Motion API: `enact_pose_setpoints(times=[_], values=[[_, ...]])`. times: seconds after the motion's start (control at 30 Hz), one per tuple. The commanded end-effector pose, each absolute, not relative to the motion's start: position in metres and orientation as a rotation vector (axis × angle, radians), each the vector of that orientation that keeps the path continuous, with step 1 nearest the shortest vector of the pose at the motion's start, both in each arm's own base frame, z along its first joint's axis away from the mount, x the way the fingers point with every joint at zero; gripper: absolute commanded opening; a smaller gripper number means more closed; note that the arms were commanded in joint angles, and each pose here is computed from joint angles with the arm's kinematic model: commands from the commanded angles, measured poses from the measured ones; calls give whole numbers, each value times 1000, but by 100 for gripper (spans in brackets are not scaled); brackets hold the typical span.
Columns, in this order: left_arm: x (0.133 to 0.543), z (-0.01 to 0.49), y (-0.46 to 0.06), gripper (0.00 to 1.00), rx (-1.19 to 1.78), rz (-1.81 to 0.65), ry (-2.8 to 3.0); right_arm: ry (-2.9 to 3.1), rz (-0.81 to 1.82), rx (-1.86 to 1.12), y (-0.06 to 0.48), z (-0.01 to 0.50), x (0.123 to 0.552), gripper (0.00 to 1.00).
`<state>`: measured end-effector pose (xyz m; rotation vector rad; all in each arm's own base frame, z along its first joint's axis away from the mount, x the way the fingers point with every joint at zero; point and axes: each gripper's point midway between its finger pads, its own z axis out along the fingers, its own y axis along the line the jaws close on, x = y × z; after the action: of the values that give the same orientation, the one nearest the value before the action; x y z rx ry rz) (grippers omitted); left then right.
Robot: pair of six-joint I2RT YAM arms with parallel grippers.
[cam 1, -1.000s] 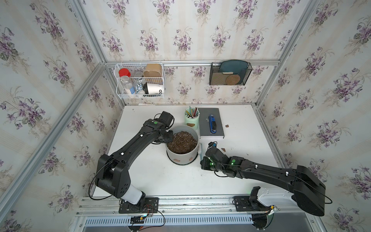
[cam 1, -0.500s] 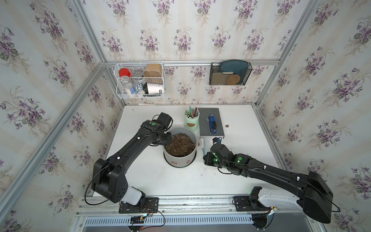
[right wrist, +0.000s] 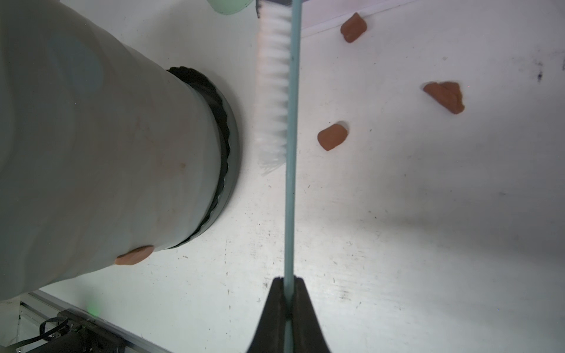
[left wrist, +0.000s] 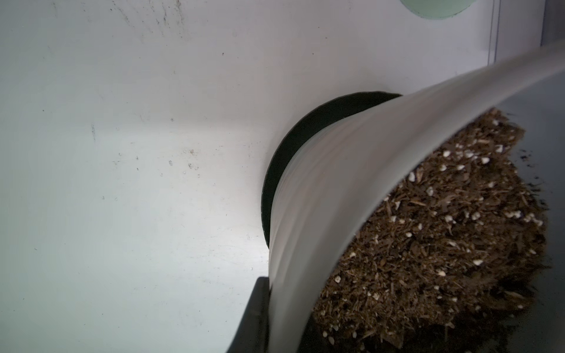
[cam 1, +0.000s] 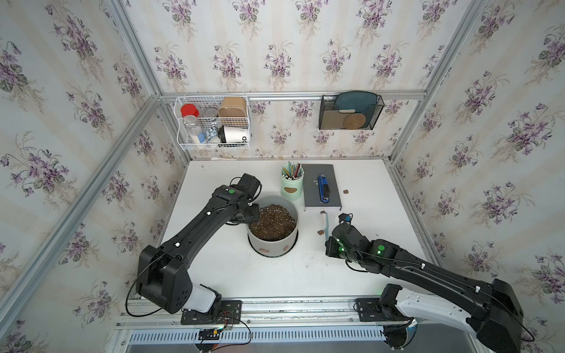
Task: Scrub the dried mud off the ceramic pot
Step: Rotate the pot on the tray.
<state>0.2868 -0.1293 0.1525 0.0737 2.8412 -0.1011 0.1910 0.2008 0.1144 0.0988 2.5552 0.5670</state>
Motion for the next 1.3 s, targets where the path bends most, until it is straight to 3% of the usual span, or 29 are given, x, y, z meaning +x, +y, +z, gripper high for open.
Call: enact_pose_setpoints(times=[0.0,0.2,0.43,0.57,0.67,0.8,0.9,1.2,1.27], values=[[299,168,-149,22,77,-249,2767,2539,593,76,203,116,190,0],[321,176,-150,39,69,-206,2724,2543,667,54,218,109,180,0],[338,165,-155,41,86,-181,2734,2564,696,40,234,96,170,0],[344,158,-151,37,65,-155,2746,2581,696,30,240,88,166,0],[342,156,-148,27,51,-151,2752,2588,700,18,246,85,163,0],[331,154,-141,7,24,-123,2788,2600,699,31,249,79,163,0],[320,156,-137,1,5,-128,2799,2598,709,32,252,78,163,0],[294,164,-141,0,0,-252,2816,2616,679,39,252,71,164,0],[291,164,-145,6,0,-301,2807,2616,684,33,252,71,163,0]])
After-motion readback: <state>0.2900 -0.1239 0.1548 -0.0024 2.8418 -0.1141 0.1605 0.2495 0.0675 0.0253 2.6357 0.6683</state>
